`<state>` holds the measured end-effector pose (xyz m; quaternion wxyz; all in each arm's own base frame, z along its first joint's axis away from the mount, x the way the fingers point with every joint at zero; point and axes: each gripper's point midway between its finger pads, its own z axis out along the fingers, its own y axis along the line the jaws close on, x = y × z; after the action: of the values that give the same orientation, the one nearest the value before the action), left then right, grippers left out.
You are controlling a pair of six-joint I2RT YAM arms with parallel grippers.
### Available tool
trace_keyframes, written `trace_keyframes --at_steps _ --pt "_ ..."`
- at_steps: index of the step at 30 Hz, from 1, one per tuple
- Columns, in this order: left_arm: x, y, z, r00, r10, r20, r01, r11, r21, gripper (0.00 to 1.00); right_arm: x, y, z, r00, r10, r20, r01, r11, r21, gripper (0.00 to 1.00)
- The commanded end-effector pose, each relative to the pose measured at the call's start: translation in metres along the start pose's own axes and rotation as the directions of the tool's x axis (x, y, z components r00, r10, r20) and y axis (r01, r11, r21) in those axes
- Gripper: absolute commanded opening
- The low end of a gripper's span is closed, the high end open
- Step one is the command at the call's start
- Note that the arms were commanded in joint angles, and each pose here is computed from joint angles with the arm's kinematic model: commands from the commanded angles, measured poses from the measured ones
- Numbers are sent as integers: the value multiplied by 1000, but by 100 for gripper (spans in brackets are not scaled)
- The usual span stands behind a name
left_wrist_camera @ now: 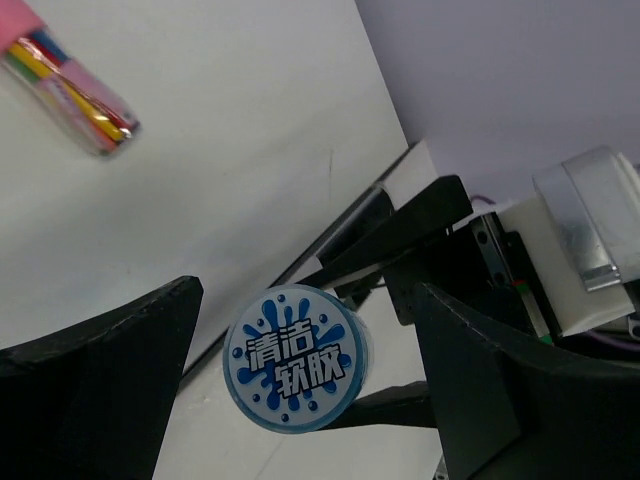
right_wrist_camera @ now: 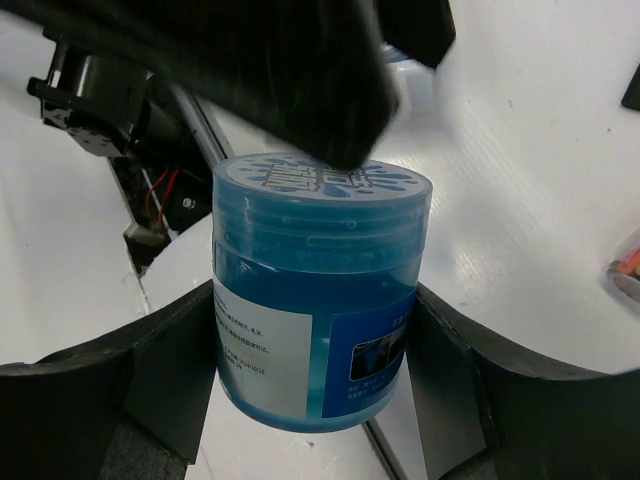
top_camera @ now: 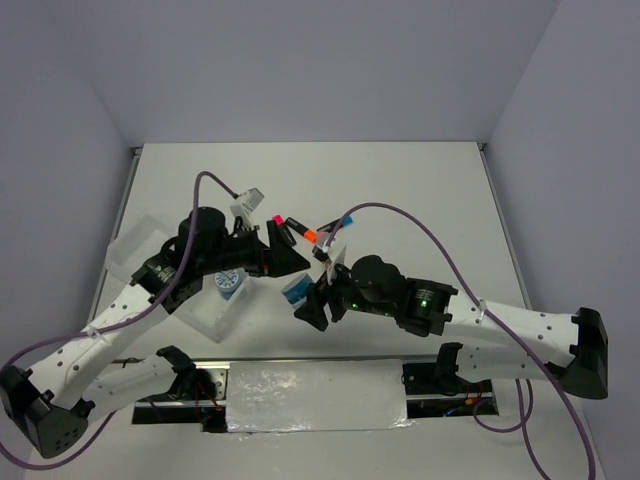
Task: Sort the stationery into containers
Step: Pick up the stationery from the center of the board.
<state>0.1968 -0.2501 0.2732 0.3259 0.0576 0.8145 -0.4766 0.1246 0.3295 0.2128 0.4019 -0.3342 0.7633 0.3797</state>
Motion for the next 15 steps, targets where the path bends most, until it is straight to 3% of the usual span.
trace_keyframes --at_steps 1,8,15 --pt "-1 -41 4 1000 23 -14 -21 991 129 99 -33 16 -19 990 -29 141 39 997 -67 0" --pt "17 -33 14 998 -20 -55 26 993 115 99 -49 -5 -30 981 -41 188 29 998 63 0" --pt "21 -42 12 997 -38 -67 49 982 181 97 -54 -4 -36 968 -62 242 48 997 64 0"
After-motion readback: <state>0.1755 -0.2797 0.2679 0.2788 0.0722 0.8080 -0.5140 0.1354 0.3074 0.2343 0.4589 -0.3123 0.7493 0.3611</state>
